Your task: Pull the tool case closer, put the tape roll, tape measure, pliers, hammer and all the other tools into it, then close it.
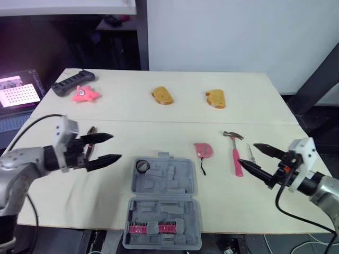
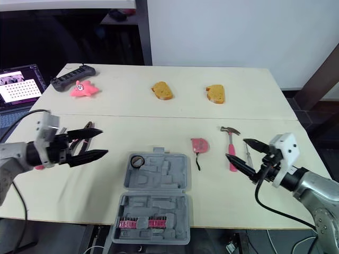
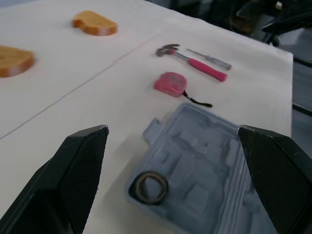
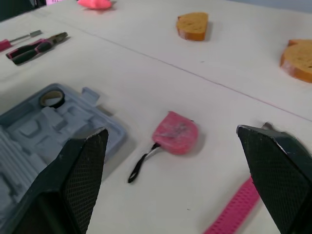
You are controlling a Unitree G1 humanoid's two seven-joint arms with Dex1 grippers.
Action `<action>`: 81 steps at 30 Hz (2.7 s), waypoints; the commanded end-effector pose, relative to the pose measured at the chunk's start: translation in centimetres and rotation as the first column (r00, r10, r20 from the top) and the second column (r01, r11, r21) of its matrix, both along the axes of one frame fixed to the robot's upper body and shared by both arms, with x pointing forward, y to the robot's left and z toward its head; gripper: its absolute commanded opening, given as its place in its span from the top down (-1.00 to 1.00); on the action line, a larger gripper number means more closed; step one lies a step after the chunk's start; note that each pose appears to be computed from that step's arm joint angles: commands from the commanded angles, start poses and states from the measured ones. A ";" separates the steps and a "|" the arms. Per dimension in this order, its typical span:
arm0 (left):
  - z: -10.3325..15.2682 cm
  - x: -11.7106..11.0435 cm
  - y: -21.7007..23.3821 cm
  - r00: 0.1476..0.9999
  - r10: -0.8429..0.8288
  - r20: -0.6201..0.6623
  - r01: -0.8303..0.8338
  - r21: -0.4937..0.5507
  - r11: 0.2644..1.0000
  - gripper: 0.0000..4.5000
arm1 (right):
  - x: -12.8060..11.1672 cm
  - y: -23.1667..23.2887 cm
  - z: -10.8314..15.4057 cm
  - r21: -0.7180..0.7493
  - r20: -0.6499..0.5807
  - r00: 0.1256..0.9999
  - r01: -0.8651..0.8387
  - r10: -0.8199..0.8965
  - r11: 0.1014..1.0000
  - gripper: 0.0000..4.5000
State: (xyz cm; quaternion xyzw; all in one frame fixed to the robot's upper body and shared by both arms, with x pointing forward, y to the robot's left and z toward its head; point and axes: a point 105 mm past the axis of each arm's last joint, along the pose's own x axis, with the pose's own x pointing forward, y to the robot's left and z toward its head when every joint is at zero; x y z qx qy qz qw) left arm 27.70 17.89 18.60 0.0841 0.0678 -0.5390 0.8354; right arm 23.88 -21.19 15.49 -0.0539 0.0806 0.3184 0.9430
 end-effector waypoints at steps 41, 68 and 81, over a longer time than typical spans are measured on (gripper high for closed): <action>0.5 -1.0 -1.0 0.990 0.020 0.143 -0.051 0.213 0.976 -1.00 | 7.7 7.9 -11.5 0.002 -0.296 0.892 0.359 -0.343 0.933 -0.03; -1.7 -3.8 -5.9 0.962 -0.274 0.006 0.270 0.150 0.951 -1.00 | -2.1 4.2 -11.4 -0.129 -0.410 0.879 0.208 -0.243 0.970 0.99; -2.3 -3.9 -6.6 0.929 -0.368 -0.035 0.369 0.149 0.917 -1.00 | -6.5 5.4 -11.8 -0.081 -0.518 0.808 0.281 -0.281 0.956 0.99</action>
